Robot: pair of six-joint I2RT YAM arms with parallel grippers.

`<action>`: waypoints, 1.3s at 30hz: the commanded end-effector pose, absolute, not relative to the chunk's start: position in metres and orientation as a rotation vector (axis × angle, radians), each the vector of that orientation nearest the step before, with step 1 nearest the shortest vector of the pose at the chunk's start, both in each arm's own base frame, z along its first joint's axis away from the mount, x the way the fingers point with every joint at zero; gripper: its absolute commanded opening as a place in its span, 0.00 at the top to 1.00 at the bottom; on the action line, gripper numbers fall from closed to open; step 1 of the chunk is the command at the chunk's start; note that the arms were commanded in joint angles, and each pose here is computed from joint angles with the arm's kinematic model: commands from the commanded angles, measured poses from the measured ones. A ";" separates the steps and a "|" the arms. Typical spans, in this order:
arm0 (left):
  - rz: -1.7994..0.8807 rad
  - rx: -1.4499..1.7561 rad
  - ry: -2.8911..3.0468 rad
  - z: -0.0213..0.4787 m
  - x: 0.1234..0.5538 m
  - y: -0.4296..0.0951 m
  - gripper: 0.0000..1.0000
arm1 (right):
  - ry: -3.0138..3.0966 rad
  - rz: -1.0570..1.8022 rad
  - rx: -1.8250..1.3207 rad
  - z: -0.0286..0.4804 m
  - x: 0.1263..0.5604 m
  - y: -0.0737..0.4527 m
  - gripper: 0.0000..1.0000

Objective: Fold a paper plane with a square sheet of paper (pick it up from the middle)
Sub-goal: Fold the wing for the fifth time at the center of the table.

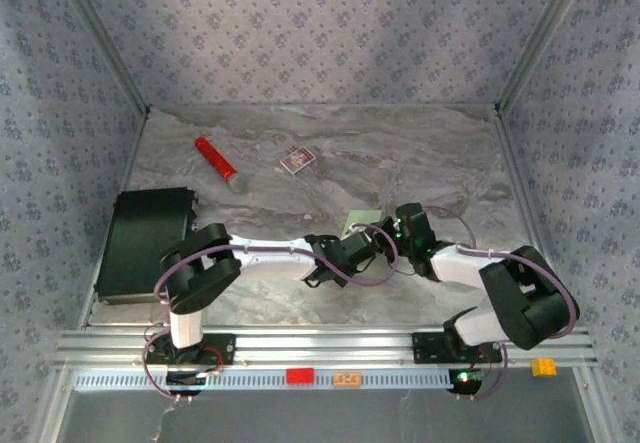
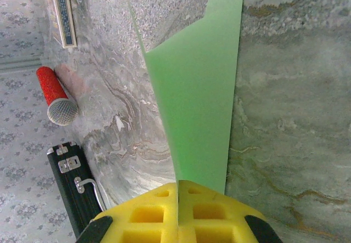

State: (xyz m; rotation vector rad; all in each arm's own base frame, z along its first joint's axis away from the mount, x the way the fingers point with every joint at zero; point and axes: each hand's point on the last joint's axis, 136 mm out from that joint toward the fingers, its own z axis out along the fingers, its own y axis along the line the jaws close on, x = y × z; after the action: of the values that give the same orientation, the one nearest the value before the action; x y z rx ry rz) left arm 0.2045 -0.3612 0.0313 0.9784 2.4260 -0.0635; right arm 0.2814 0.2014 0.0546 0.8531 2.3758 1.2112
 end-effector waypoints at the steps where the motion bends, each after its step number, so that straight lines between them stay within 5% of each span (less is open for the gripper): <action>1: -0.050 0.978 2.392 0.037 0.209 -0.369 0.81 | 2.397 1.208 0.839 0.055 0.276 0.201 0.95; 9: -0.054 0.979 2.398 0.035 0.208 -0.368 0.88 | 2.406 1.185 0.825 0.056 0.275 0.198 0.90; 20: -0.075 0.977 2.420 0.030 0.205 -0.368 0.89 | 2.446 1.042 0.830 0.057 0.266 0.164 0.68; 39: -0.089 1.018 2.446 0.024 0.200 -0.374 0.85 | 2.457 1.095 0.758 0.071 0.260 0.158 0.59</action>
State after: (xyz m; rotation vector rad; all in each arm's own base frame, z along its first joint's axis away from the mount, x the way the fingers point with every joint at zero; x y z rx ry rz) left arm 0.2030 -0.3646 0.0247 0.9913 2.4405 -0.0689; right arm 0.2612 0.1502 0.0695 0.8142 2.4239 1.0688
